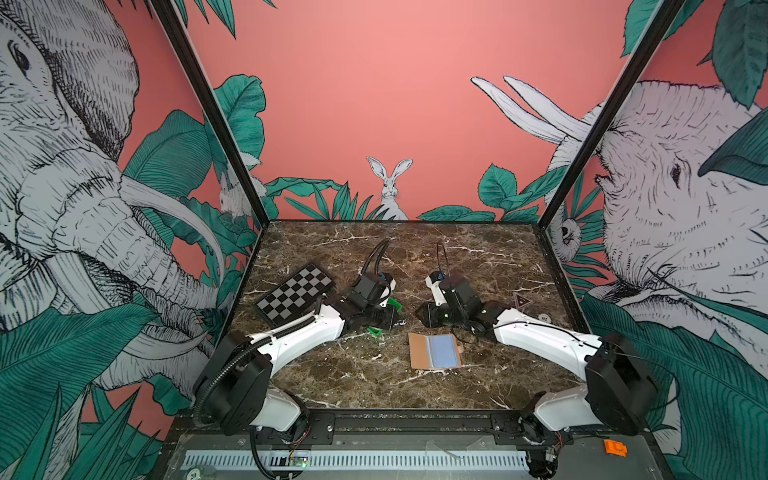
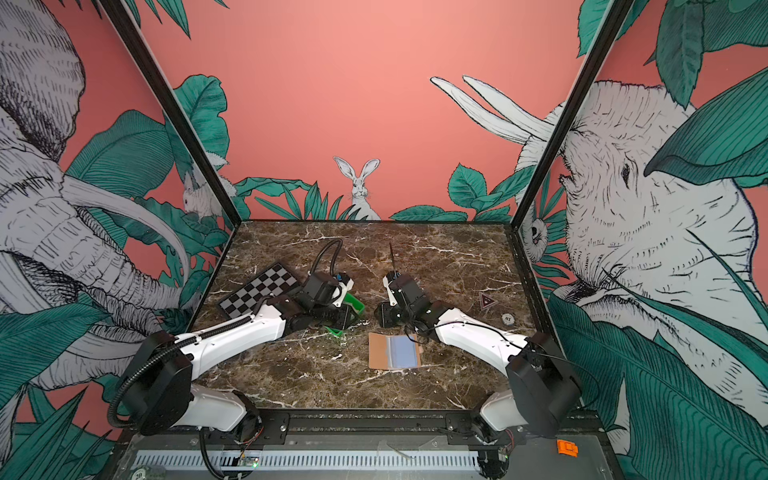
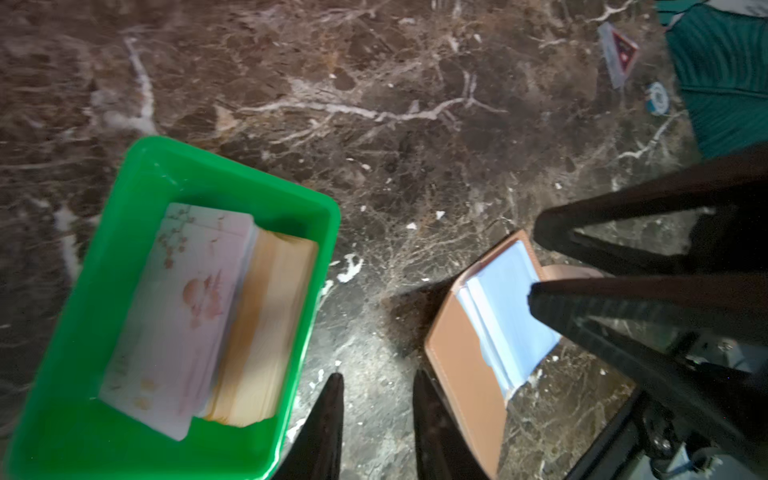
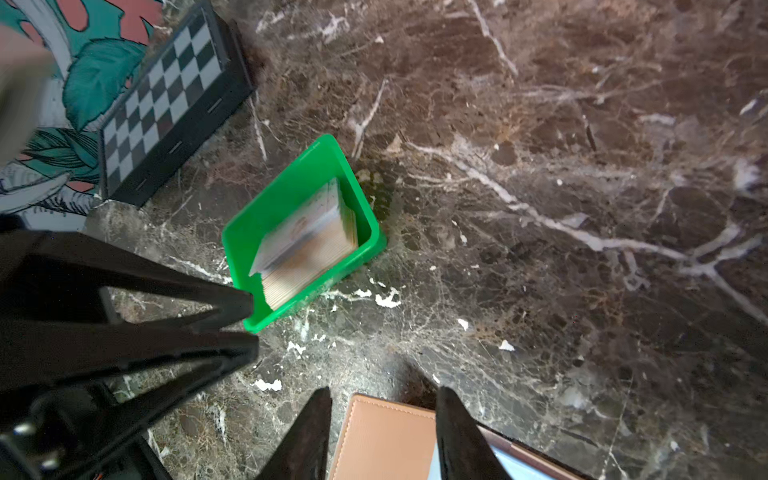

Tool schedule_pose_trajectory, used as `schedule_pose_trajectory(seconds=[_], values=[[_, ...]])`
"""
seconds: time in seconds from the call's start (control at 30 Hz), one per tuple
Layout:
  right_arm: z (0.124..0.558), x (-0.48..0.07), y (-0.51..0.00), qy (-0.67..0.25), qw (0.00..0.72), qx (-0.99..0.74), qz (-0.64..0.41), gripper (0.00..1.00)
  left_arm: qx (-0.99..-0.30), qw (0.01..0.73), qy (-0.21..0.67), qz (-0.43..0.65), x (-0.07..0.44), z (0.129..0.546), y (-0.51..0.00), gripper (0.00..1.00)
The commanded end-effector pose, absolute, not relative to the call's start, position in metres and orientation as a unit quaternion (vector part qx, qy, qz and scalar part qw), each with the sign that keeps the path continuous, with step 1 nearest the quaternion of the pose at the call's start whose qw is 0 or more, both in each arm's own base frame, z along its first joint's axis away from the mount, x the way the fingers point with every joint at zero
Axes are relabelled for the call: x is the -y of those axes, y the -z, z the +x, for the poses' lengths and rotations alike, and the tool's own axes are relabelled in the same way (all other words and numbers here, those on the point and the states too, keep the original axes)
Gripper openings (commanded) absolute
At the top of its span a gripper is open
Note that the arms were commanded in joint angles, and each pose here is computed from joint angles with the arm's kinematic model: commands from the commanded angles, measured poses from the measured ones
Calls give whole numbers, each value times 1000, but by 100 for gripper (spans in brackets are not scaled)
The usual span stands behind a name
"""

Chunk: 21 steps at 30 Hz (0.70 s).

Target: Put the credit cards into the card holder

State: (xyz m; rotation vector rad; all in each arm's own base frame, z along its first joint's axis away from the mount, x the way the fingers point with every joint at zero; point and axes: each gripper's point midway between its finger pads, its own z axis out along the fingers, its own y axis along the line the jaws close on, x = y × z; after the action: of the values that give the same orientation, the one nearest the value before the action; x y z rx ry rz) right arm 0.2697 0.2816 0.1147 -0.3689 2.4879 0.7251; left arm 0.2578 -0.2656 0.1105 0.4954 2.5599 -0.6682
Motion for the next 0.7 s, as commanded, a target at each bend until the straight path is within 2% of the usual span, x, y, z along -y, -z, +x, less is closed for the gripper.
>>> schedule_pose_trajectory(seconds=[0.0,0.23,0.67], values=[[267,-288,-124,-276,260,-916,-128,42,-937,232,196,173,242,268,-121,31],[259,-285,-134,-279,266,-913,-132,42,-951,223,127,173,211,273,-124,32],[234,-278,-135,-282,282,-905,-150,42,-962,207,111,141,163,275,-105,35]])
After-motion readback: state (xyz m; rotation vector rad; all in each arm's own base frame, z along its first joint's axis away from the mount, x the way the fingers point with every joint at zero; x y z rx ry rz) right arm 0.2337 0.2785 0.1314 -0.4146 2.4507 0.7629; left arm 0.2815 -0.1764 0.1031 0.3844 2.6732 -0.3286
